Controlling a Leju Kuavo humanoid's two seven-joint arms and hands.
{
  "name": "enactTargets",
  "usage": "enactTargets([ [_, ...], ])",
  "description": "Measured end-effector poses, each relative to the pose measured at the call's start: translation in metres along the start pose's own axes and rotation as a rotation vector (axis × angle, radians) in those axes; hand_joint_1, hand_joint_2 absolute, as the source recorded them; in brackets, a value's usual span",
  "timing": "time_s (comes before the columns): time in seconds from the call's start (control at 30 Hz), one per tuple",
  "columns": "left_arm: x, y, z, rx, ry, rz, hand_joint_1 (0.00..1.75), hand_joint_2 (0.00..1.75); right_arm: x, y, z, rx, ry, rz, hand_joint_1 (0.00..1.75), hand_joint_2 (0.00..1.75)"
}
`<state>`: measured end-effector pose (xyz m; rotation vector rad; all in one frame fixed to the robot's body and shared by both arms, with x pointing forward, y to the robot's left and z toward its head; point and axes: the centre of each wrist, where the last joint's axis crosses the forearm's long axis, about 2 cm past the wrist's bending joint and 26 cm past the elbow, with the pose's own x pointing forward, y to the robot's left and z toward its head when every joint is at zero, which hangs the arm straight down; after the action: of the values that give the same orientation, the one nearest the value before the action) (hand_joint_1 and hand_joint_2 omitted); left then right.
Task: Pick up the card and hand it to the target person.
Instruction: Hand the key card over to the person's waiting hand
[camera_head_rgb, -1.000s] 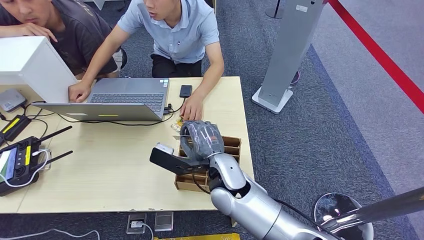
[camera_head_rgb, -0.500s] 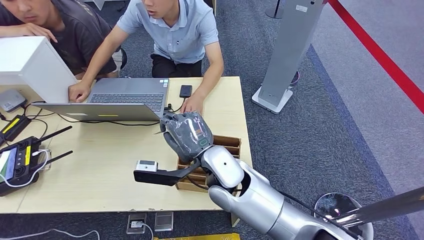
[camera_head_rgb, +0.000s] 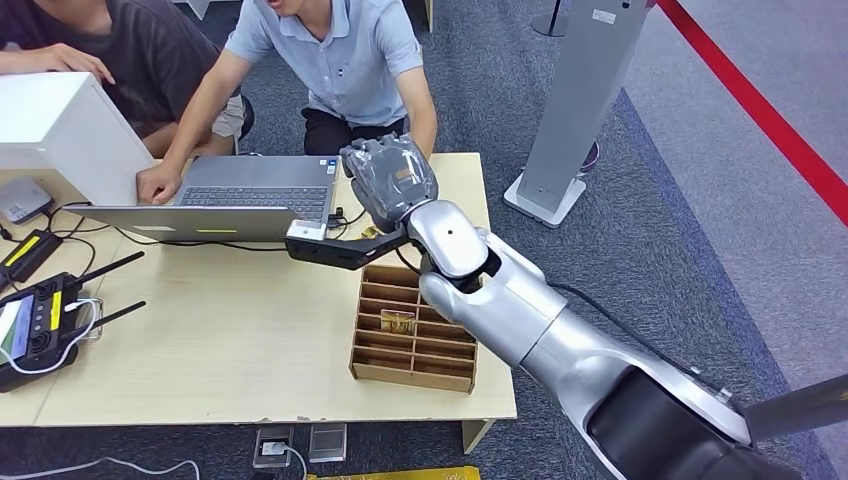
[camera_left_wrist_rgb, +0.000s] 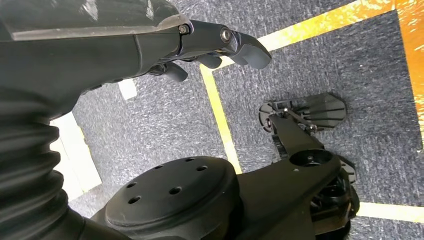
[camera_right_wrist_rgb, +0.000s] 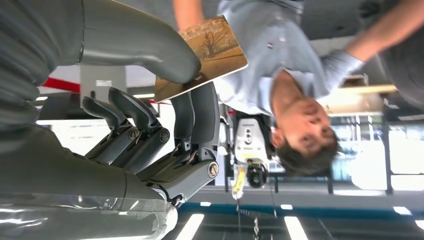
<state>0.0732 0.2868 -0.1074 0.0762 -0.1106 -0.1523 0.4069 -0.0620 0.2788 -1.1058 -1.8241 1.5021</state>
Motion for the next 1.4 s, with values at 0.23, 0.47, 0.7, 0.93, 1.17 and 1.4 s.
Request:
enactTargets([
  [0.23,0.001,0.002,0.000,0.005,-0.004,-0.011,0.00,1.75,0.000,0.016,-0.008,0.102,0.022,0.062,1.75,1.75],
  [0.47,-0.001,0.003,0.000,0.010,0.000,-0.014,0.00,1.75,0.015,0.028,-0.008,0.171,0.001,0.124,1.75,1.75],
  [0.7,-0.002,0.003,0.000,-0.014,-0.005,-0.032,0.00,1.75,0.018,0.038,-0.005,0.211,0.011,0.157,0.00,1.75],
  [0.93,-0.003,0.003,0.000,-0.013,-0.007,-0.054,0.00,1.75,0.014,0.044,-0.003,0.235,0.030,0.174,0.00,1.75],
  [1.17,-0.004,0.003,0.000,0.005,0.003,-0.044,0.00,1.75,0.006,0.045,-0.003,0.224,0.069,0.136,0.00,1.75],
  [1.4,-0.006,0.003,-0.001,0.010,0.009,-0.032,0.00,1.75,-0.018,0.032,-0.008,0.112,0.162,-0.019,0.00,1.75],
])
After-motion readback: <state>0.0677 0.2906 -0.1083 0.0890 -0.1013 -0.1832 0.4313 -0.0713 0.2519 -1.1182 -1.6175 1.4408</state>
